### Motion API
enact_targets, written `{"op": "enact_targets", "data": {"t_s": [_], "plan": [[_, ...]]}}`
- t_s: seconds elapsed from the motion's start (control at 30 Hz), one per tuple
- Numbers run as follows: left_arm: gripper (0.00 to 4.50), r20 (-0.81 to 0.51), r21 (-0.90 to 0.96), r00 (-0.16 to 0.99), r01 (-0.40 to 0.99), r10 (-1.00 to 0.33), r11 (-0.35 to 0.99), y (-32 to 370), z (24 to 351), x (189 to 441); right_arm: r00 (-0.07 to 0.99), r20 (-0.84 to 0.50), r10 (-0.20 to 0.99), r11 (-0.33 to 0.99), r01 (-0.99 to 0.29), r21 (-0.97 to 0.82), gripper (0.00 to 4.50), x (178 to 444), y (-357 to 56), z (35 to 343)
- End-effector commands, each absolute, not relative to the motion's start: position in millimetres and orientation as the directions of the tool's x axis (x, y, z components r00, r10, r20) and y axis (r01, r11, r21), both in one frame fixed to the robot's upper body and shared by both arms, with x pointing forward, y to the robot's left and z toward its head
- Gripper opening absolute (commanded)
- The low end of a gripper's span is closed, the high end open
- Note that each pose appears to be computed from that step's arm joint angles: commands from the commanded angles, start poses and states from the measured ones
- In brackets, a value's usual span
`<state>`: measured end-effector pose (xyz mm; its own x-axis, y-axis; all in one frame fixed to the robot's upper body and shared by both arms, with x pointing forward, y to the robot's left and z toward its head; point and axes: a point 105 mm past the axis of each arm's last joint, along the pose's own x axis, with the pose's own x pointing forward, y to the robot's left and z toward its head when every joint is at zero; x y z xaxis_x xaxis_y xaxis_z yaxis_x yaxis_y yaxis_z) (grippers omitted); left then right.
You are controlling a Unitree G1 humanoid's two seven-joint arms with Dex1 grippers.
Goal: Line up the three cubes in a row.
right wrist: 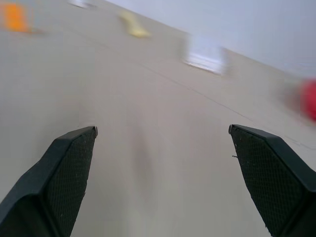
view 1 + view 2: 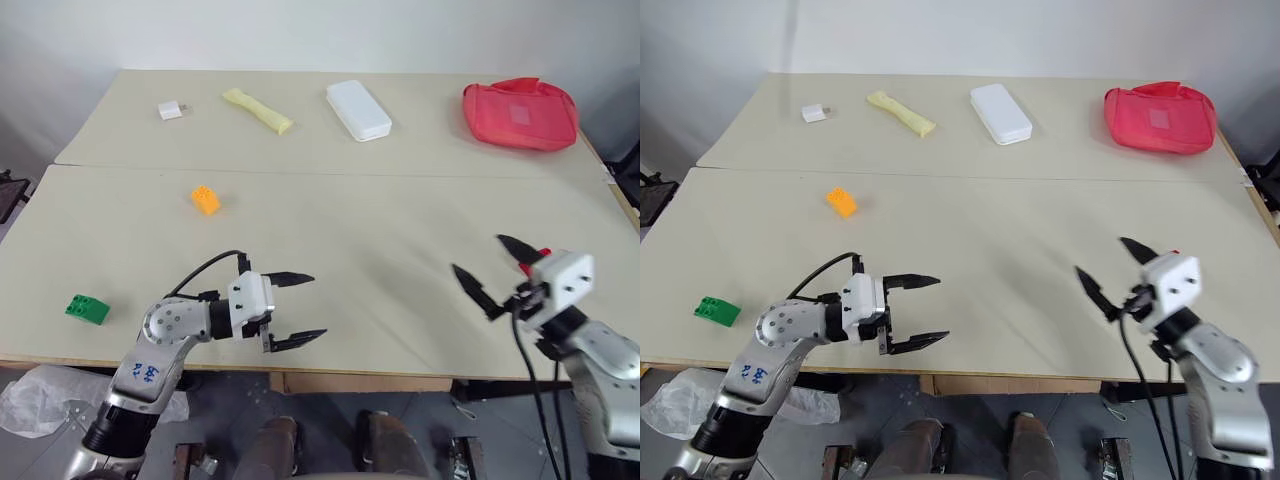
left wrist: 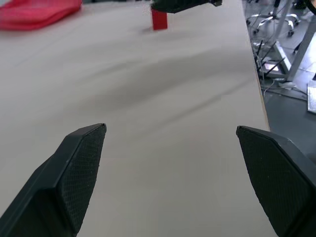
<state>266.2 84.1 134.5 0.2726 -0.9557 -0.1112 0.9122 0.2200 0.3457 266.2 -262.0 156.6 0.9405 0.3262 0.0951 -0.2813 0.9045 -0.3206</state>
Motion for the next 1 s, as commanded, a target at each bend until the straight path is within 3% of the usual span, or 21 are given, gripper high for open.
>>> {"op": "enact_targets", "data": {"t_s": [0.03,0.13,0.27,0.4,0.63,0.8,1.0], "plan": [[4.48,-0.093,0.333,0.208,0.928,-0.974,0.166,70,135,266,0.991,0.129,0.024,0.943,0.021,-0.332,4.50,236,-331,160],[4.48,-0.107,0.331,0.152,0.937,-0.983,0.109,60,132,263,0.992,0.057,-0.108,0.941,0.121,-0.315,4.50,214,-365,136],[4.48,-0.077,0.324,0.164,0.937,-0.983,0.131,57,138,271,0.990,0.022,-0.136,0.929,0.136,-0.343,4.50,210,-375,128],[4.48,-0.051,0.350,0.163,0.927,-0.985,0.135,57,152,275,0.999,-0.035,-0.028,0.966,0.018,-0.258,4.50,268,-365,155],[4.48,-0.013,0.332,0.242,0.916,-0.970,0.225,68,157,276,0.993,-0.100,0.062,0.957,-0.088,-0.278,4.50,314,-357,172],[4.48,-0.013,0.334,0.296,0.902,-0.955,0.275,74,153,275,0.974,-0.200,0.107,0.942,-0.163,-0.293,4.50,340,-351,161],[4.48,-0.017,0.334,0.324,0.893,-0.946,0.300,76,153,273,0.961,-0.252,0.114,0.943,-0.184,-0.277,4.50,346,-346,149]]}}
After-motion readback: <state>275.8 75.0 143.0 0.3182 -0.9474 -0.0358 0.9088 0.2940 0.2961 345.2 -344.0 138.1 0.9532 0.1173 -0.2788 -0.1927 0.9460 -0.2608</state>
